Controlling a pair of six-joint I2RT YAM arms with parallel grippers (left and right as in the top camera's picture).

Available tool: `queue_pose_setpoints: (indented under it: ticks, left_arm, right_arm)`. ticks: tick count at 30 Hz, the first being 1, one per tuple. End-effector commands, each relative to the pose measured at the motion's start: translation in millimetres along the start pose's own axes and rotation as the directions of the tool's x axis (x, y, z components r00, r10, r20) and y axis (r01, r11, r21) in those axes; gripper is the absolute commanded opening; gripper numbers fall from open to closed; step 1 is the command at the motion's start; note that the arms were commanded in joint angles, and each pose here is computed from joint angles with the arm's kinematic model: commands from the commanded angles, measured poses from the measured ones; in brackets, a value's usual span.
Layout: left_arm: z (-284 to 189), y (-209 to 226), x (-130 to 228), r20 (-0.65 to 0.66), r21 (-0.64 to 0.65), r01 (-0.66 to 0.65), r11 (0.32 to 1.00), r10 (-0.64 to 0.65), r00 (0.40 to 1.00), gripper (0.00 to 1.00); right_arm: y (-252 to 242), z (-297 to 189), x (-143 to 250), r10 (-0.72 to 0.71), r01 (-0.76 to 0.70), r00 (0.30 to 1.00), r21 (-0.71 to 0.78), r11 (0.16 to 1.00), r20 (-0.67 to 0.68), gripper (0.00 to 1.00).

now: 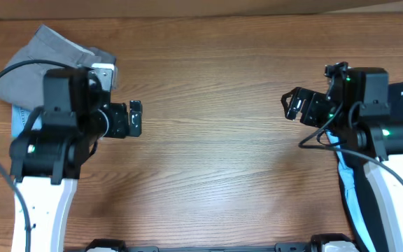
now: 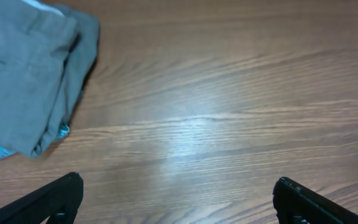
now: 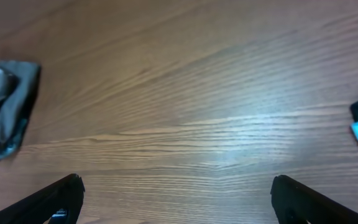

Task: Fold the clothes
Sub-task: 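Raise both arms and reach the right gripper to the black polo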

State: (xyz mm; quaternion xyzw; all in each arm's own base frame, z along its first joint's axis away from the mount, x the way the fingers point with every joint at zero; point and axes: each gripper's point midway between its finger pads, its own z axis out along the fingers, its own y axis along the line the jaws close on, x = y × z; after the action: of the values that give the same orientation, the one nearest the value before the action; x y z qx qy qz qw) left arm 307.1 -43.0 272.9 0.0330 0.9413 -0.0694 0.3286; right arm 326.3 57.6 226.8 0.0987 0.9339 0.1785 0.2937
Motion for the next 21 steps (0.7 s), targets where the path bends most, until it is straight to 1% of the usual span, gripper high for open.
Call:
queue_pose_setpoints:
  ticks: [1, 4, 9, 11, 15, 18, 21]
  left_arm:
    - [0.2, -1.8, -6.3, 0.003, 0.015, -0.015, 1.000, 0.015, 1.000, 1.00]
    - [1.4, -5.1, -2.0, -0.018, 0.036, -0.013, 0.999, 0.013, 1.000, 1.00]
    - [1.3, -6.9, -1.4, -0.020, 0.046, -0.012, 0.999, 0.013, 1.000, 1.00]
    - [1.2, -8.1, -1.5, -0.020, 0.053, -0.012, 0.999, 0.013, 1.000, 1.00]
    - [1.3, -8.1, -2.6, -0.015, 0.053, -0.013, 0.999, 0.014, 1.000, 1.00]
    - [1.3, -8.1, -3.0, -0.013, 0.053, -0.013, 0.998, 0.013, 1.000, 1.00]
    - [1.3, -8.1, -2.5, -0.016, 0.053, -0.012, 0.998, 0.013, 1.000, 1.00]
  right_arm:
    - [-24.0, -4.6, -18.2, 0.079, -0.088, 0.994, 0.128, 0.988, 0.073, 1.00]
    - [-65.4, -3.0, -26.2, 0.188, -0.214, 0.975, 0.258, 0.942, 0.122, 1.00]
    - [-132.3, 11.2, -31.7, 0.372, -0.400, 0.916, 0.346, 0.849, 0.147, 1.00]
    - [-157.4, 23.4, -33.3, 0.435, -0.457, 0.889, 0.354, 0.816, 0.145, 1.00]
    - [-188.4, 49.3, -34.5, 0.491, -0.503, 0.861, 0.361, 0.786, 0.131, 1.00]
    - [-201.6, 69.8, -29.9, 0.487, -0.484, 0.868, 0.387, 0.785, 0.098, 1.00]
    - [-224.8, 80.7, -21.3, 0.485, -0.471, 0.868, 0.478, 0.741, 0.103, 1.00]
